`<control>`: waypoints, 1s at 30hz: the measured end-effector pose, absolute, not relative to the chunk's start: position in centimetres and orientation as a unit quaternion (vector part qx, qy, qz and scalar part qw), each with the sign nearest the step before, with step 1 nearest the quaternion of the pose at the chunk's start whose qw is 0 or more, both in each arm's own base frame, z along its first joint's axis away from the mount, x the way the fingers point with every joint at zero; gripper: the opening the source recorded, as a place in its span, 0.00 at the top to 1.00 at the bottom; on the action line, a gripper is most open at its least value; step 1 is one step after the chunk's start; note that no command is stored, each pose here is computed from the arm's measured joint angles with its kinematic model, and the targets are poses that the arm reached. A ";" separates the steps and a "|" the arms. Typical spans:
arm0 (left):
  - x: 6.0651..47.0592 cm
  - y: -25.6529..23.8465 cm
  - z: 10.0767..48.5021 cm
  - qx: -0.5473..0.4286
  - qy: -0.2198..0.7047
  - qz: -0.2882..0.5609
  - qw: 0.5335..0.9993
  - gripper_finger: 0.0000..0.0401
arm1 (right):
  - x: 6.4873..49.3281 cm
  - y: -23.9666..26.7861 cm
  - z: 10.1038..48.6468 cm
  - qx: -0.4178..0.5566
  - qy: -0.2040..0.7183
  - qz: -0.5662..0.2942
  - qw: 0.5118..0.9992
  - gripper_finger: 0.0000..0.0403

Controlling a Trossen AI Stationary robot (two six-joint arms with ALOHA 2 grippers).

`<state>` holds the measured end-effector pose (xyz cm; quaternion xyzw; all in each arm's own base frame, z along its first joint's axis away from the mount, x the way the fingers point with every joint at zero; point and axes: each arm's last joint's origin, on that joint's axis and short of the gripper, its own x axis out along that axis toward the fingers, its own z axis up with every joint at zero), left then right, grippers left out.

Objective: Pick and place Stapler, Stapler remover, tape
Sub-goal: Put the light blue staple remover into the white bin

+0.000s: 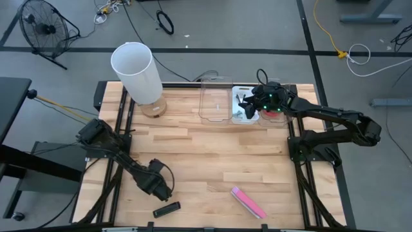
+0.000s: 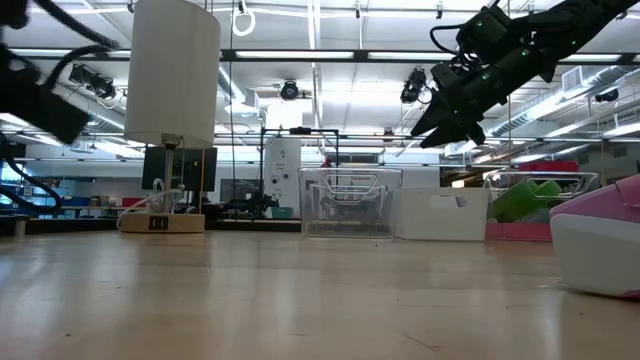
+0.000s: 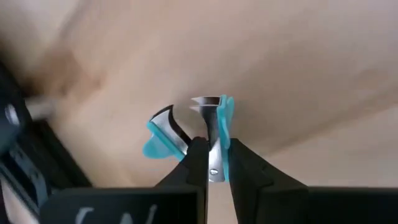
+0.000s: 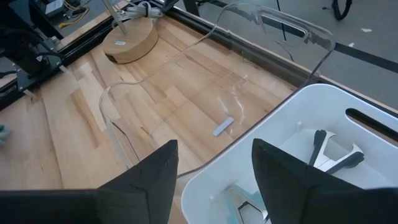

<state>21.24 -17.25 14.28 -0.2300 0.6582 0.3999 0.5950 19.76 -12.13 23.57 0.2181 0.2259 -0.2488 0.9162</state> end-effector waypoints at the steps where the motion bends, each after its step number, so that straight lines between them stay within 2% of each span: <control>1: 21.6 -17.4 14.8 -0.223 0.655 0.399 0.602 0.91 | 19.8 -12.1 23.6 0.218 0.226 -0.249 0.916 0.49; 6: 23.0 -17.8 17.9 -0.194 0.638 0.388 0.636 0.91 | 19.8 -12.1 23.6 0.218 0.226 -0.249 0.916 0.49; 9: 24.0 -18.0 19.5 -0.175 0.612 0.376 0.674 0.91 | 19.8 -12.1 23.6 0.219 0.225 -0.249 0.916 0.49; 16: 25.7 -17.4 22.3 -0.052 0.513 0.363 0.776 0.91 | 19.9 -11.9 23.6 0.243 0.223 -0.218 0.919 0.49; 20: 27.0 -16.1 23.0 0.053 0.458 0.362 0.810 0.91 | 20.3 -11.5 24.1 0.247 0.203 -0.147 0.936 0.49; 25: 29.2 -14.4 24.6 0.154 0.407 0.363 0.824 0.91 | 21.7 -9.8 25.5 0.206 0.148 -0.022 0.967 0.49; 30: 31.8 -13.5 26.2 0.198 0.388 0.325 0.839 0.91 | 22.9 -7.5 26.9 0.165 0.095 0.065 0.980 0.49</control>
